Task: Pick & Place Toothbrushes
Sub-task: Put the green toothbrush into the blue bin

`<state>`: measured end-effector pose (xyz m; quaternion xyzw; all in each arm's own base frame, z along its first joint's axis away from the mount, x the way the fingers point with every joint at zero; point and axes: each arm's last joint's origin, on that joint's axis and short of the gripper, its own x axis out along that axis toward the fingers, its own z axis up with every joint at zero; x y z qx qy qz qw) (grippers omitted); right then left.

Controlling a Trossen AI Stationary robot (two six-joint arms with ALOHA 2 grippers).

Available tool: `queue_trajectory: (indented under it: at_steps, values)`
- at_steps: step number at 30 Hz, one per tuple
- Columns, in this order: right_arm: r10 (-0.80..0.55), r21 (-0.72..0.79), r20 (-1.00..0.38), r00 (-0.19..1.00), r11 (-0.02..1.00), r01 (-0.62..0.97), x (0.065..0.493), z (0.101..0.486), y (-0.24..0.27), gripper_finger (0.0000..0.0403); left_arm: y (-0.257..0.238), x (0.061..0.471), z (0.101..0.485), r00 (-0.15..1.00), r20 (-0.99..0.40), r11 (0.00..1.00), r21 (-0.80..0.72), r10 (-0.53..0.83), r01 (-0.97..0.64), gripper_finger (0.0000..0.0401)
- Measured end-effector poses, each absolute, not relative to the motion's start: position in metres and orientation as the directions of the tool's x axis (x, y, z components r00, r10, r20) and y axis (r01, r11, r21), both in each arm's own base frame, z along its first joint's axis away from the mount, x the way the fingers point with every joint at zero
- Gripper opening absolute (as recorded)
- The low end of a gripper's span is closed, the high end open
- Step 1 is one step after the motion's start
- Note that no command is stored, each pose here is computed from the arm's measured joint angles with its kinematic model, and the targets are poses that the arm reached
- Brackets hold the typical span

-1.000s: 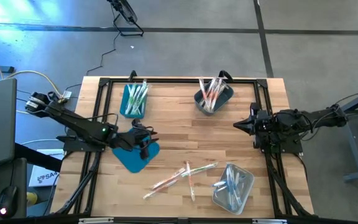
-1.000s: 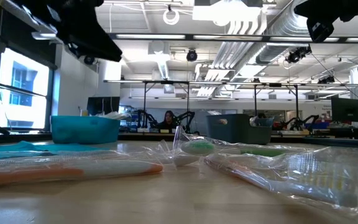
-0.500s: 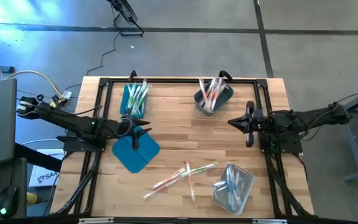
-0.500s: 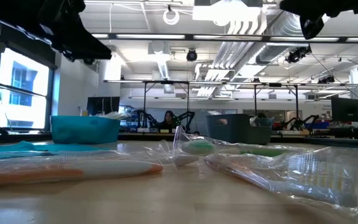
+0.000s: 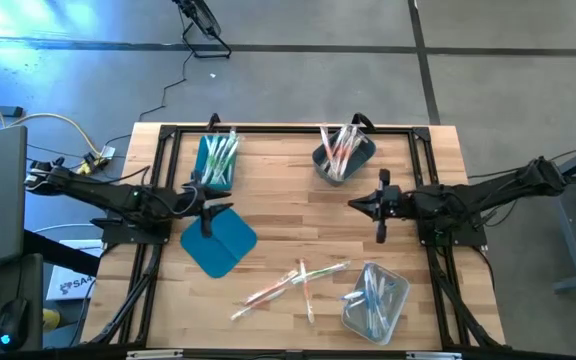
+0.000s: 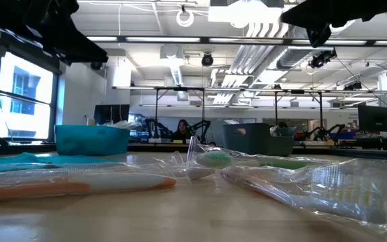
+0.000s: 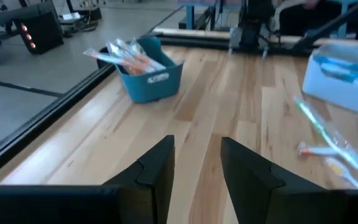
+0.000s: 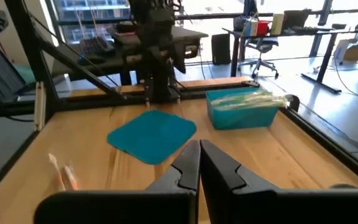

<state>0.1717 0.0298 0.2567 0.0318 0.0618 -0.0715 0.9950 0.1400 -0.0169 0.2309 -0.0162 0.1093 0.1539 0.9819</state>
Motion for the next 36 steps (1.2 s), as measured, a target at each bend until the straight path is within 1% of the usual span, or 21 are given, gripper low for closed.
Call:
queue_trajectory:
  at_steps: [4,8,13,16,19,21,25,31,33,36]
  values:
    - [-0.153,0.037,-0.180,0.972,0.986,0.162,0.184,0.251,0.030,0.0003,-0.015,0.133,0.236,0.937,-0.184,0.952,-0.020,0.297,-0.305,0.0127]
    - [-0.125,0.024,-0.218,0.968,0.991,0.133,0.202,0.258,0.032,0.0003,-0.014,0.129,0.240,0.943,-0.155,0.952,-0.037,0.295,-0.304,0.0127]
    - [-0.067,-0.020,-0.352,0.934,0.998,0.063,0.230,0.265,0.038,0.0002,-0.014,0.127,0.241,0.945,-0.142,0.952,-0.044,0.295,-0.304,0.0127]
    - [-0.034,-0.024,-0.426,0.904,0.999,0.027,0.244,0.262,0.042,0.0002,-0.014,0.127,0.241,0.945,-0.143,0.953,-0.024,0.295,-0.301,0.0127]
    - [-0.009,-0.017,-0.474,0.881,1.000,0.001,0.252,0.252,0.044,0.0002,-0.014,0.127,0.241,0.945,-0.143,0.953,-0.019,0.295,-0.301,0.0127]
    - [0.038,0.015,-0.514,0.857,0.999,-0.035,0.256,0.243,0.047,0.0002,-0.014,0.127,0.241,0.945,-0.144,0.953,-0.018,0.295,-0.301,0.0127]
    - [0.094,0.084,-0.570,0.816,0.995,-0.056,0.263,0.228,0.050,0.0002,-0.014,0.127,0.241,0.945,-0.143,0.953,-0.022,0.295,-0.301,0.0127]
    - [0.111,0.120,-0.613,0.782,0.992,-0.047,0.275,0.208,0.053,0.0004,-0.014,0.127,0.241,0.945,-0.143,0.953,-0.023,0.295,-0.302,0.0127]
    - [0.131,0.130,-0.625,0.769,0.990,-0.063,0.279,0.201,0.055,0.0013,-0.014,0.127,0.241,0.945,-0.143,0.953,-0.023,0.295,-0.302,0.0127]
    - [0.160,0.146,-0.642,0.750,0.986,-0.085,0.283,0.193,0.057,0.0041,-0.014,0.127,0.241,0.945,-0.143,0.953,-0.023,0.295,-0.302,0.0127]
